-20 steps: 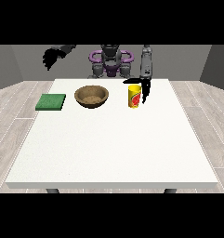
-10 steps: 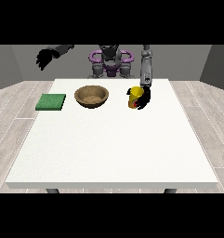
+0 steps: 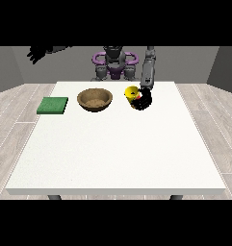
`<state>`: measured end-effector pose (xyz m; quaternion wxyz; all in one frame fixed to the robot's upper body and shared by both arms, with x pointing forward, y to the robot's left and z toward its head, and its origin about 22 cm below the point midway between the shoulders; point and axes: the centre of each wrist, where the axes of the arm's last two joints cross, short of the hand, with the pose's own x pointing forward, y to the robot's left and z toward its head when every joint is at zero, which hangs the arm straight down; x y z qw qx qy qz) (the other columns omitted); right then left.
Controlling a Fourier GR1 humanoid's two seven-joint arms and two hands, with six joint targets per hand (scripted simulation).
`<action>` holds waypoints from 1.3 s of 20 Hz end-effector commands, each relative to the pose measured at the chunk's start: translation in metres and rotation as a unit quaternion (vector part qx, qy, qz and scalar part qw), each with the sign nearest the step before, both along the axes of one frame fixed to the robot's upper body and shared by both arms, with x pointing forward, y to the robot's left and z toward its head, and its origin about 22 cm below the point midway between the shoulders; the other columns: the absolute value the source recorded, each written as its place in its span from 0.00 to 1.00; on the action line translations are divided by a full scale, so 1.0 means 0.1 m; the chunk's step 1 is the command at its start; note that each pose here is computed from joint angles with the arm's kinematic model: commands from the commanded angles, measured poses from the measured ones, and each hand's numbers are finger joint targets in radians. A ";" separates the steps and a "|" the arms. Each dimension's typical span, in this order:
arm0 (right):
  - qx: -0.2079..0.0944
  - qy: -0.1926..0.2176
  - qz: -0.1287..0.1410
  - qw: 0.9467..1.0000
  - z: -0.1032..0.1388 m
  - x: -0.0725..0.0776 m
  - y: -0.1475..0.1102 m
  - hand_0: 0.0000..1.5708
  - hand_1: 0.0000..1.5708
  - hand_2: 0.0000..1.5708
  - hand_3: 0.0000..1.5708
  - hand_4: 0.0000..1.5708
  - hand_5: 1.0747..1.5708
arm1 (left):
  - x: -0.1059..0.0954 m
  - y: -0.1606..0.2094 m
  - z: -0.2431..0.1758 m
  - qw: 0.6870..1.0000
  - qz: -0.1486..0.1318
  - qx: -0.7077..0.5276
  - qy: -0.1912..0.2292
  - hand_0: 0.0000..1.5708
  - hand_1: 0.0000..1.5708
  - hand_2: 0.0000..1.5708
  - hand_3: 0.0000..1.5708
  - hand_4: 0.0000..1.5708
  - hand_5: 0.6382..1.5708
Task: Pick the cup and pour the ball into the bowl, then pick the bowl and place it on the pad
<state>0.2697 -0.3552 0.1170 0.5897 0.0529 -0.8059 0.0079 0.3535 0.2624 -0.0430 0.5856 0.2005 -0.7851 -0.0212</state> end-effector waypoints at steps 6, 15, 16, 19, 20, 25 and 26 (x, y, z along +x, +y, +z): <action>0.011 0.073 -0.016 0.997 -0.27 0.12 -0.22 0.00 0.00 0.00 0.16 0.40 0.98 | 0.32 -0.49 0.37 0.967 0.026 0.252 0.023 0.85 0.85 1.00 1.00 0.90 0.95; 0.027 0.133 -0.029 0.990 -0.68 0.07 -0.45 0.00 0.00 0.00 0.05 0.44 0.98 | 0.30 -1.25 0.20 0.873 0.018 0.481 0.080 0.87 0.87 1.00 1.00 0.93 0.96; 0.024 0.135 -0.040 0.990 -0.67 0.07 -0.56 0.00 0.00 0.00 0.00 0.44 0.98 | 0.39 -1.39 0.38 0.863 0.002 0.496 0.091 0.87 0.87 1.00 1.00 0.93 0.96; 0.042 0.154 -0.042 0.986 -0.93 -0.05 -0.56 0.00 0.00 0.00 0.00 0.43 0.97 | 0.28 -1.78 0.36 0.850 -0.015 0.515 0.108 0.87 0.87 1.00 1.00 0.93 0.96; 0.034 0.164 -0.055 0.984 -0.84 -0.04 -0.63 0.00 0.00 0.00 0.00 0.44 0.97 | 0.31 -1.78 0.39 0.839 -0.013 0.535 0.098 0.87 0.87 1.00 1.00 0.94 0.96; 0.033 0.158 -0.047 0.986 -0.89 0.12 -0.57 0.00 0.00 0.00 0.10 0.44 0.97 | 0.40 -2.14 0.79 0.775 0.027 0.628 0.073 0.87 0.87 1.00 1.00 0.84 0.99; 0.036 0.147 -0.043 0.987 -0.88 0.06 -0.62 0.00 0.00 0.00 0.11 0.44 0.97 | 0.46 -2.10 0.79 0.757 0.039 0.649 0.069 0.93 0.93 1.00 1.00 0.80 0.98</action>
